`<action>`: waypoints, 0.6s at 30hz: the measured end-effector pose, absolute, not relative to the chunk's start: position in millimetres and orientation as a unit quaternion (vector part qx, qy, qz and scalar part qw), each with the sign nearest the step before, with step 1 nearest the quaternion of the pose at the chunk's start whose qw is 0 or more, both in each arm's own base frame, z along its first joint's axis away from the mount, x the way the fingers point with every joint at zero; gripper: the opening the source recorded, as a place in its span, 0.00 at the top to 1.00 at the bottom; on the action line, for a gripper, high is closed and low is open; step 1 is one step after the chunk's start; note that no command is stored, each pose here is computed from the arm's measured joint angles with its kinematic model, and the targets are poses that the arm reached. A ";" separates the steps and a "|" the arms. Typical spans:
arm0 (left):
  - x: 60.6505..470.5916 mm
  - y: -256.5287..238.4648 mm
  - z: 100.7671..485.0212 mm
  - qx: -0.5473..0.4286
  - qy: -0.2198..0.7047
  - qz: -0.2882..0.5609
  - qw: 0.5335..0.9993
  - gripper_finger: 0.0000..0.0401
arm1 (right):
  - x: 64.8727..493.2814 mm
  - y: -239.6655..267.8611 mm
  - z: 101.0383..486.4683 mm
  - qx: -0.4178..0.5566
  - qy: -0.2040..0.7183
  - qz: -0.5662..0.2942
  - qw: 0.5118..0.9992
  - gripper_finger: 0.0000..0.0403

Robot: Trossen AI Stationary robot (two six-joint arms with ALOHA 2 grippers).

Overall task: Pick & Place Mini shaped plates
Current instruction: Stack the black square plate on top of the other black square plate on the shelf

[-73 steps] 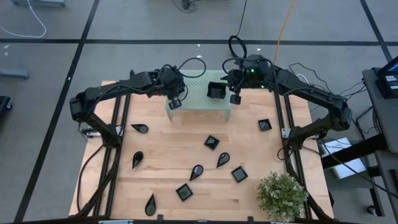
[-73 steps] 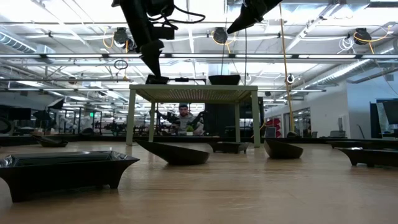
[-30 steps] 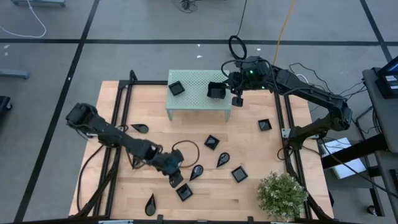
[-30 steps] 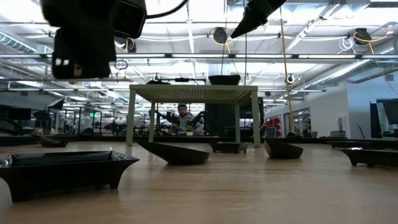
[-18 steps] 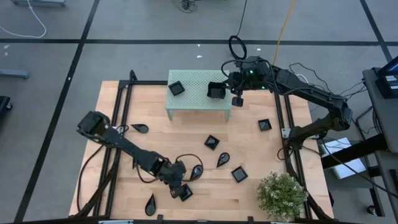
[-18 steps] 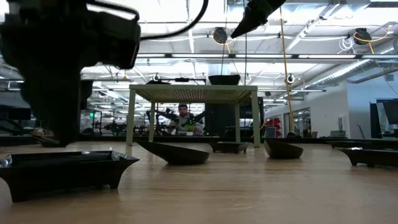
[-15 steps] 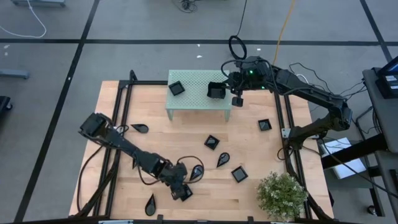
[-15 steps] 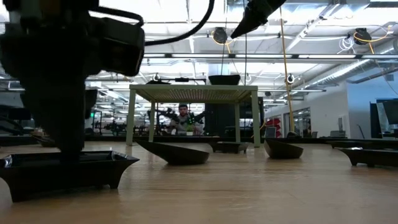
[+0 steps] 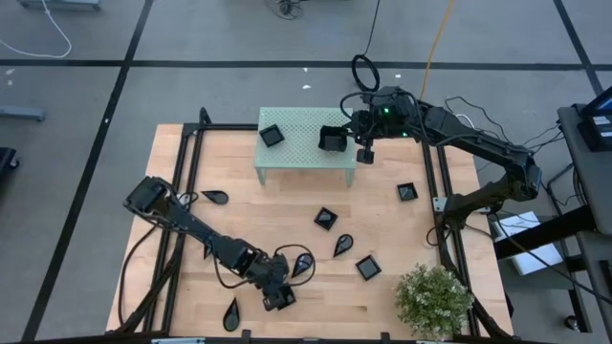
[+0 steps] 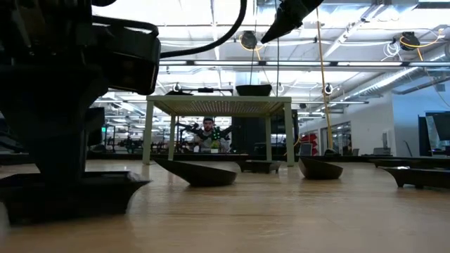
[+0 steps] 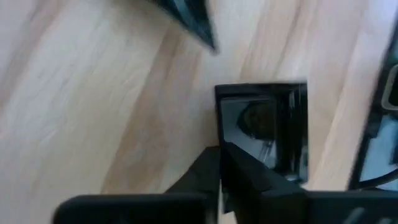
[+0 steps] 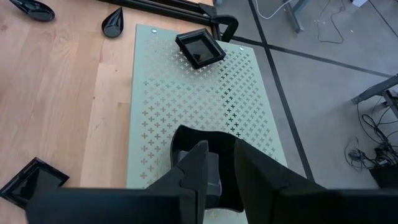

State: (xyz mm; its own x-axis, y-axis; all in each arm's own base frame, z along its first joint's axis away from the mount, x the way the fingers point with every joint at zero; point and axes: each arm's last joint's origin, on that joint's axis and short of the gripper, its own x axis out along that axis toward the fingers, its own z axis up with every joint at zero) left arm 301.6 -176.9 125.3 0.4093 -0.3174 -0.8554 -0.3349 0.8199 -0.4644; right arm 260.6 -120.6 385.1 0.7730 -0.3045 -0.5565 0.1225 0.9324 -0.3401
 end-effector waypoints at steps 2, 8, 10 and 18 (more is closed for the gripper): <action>301.7 -177.2 125.0 -0.304 0.544 0.004 0.782 0.98 | 260.6 -120.5 385.0 -0.144 0.317 -0.114 0.931 0.84; 299.6 -173.1 136.4 -0.306 0.536 0.005 0.787 0.99 | 260.6 -120.6 385.0 -0.144 0.317 -0.115 0.930 0.84; 298.5 -168.4 146.7 -0.304 0.525 0.011 0.795 0.99 | 260.6 -120.6 384.9 -0.143 0.317 -0.114 0.930 0.84; 287.2 -120.8 209.3 -0.292 0.468 0.050 0.833 0.99 | 259.4 -120.0 383.1 -0.140 0.328 -0.111 0.928 0.84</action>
